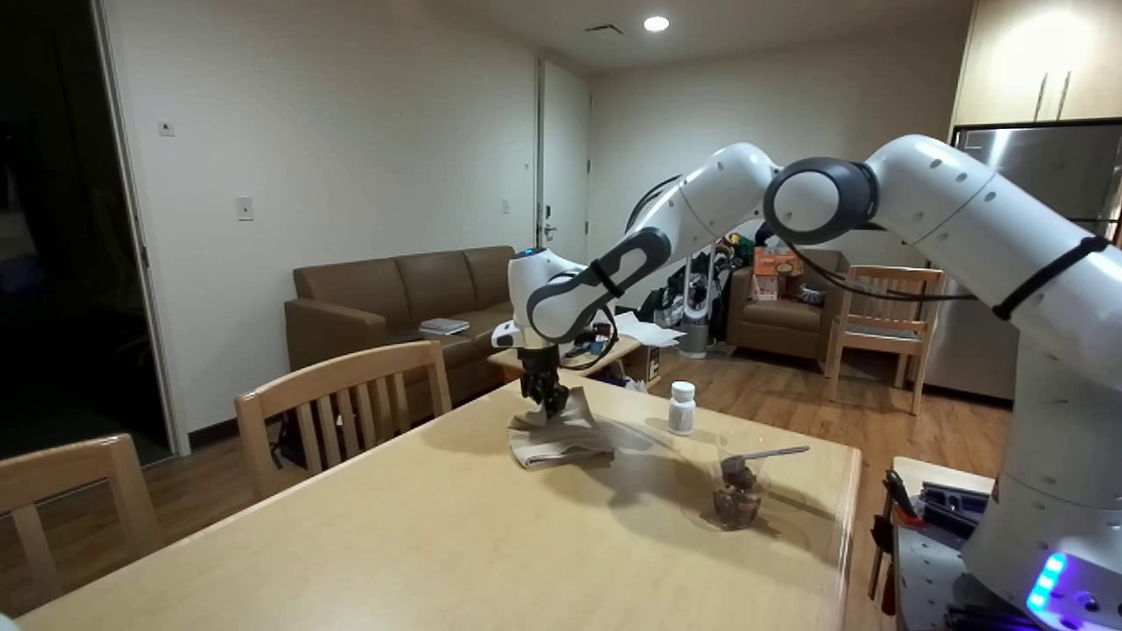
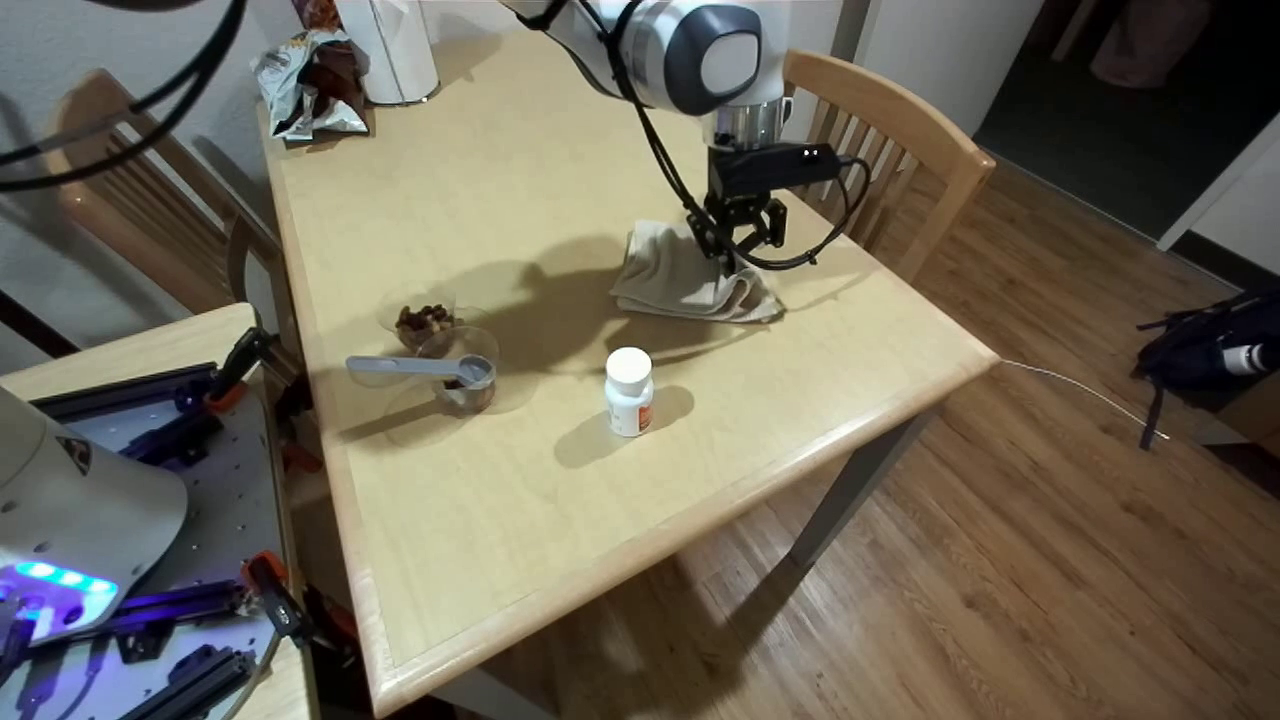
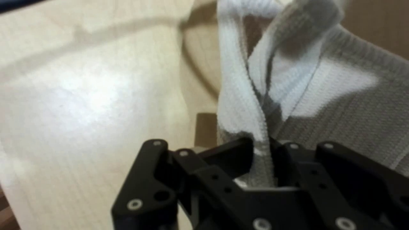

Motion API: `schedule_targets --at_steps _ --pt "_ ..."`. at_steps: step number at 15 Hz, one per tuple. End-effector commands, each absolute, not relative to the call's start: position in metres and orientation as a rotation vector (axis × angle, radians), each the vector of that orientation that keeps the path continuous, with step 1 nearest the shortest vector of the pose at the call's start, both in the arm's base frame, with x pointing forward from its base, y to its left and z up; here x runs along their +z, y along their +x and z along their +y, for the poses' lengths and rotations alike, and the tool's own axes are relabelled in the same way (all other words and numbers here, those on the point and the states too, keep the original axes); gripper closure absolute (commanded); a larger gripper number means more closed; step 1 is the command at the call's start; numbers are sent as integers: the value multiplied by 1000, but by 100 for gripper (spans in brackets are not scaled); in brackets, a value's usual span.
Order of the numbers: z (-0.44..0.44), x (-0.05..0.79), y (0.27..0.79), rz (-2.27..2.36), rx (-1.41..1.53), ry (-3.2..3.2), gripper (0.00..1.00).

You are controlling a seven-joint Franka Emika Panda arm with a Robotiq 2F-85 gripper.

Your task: Use the white towel to wipe the table, then take the white lid and put it on the table, then move the clear cup towards the towel

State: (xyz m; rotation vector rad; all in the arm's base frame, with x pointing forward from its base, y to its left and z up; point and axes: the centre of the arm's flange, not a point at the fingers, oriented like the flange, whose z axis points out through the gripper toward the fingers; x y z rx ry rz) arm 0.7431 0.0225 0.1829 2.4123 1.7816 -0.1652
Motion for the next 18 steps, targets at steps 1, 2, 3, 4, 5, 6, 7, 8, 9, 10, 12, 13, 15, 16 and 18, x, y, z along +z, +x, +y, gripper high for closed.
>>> schedule_targets --at_steps 1,2,3,4,5,6,7,8,9,10,12,13,15,16,18 --pt "26 177 751 1674 -101 2423 98" --pt "26 176 752 1662 -65 2423 98" --pt "27 176 755 1647 -12 2410 98" --pt "27 176 758 1639 32 2397 98" --pt "28 175 760 1625 80 2387 98" --pt "29 174 762 1622 114 2384 98" --pt "30 173 763 1615 141 2380 98" --pt "30 172 764 1610 164 2384 98" --pt "31 172 764 1603 178 2385 98" --pt "32 171 765 1601 188 2394 98" --pt "32 170 765 1590 198 2404 98" --pt "32 170 764 1586 196 2410 98" --pt "33 170 763 1586 185 2432 98" --pt "33 170 763 1589 166 2448 98" --pt "33 171 761 1601 121 2465 98"
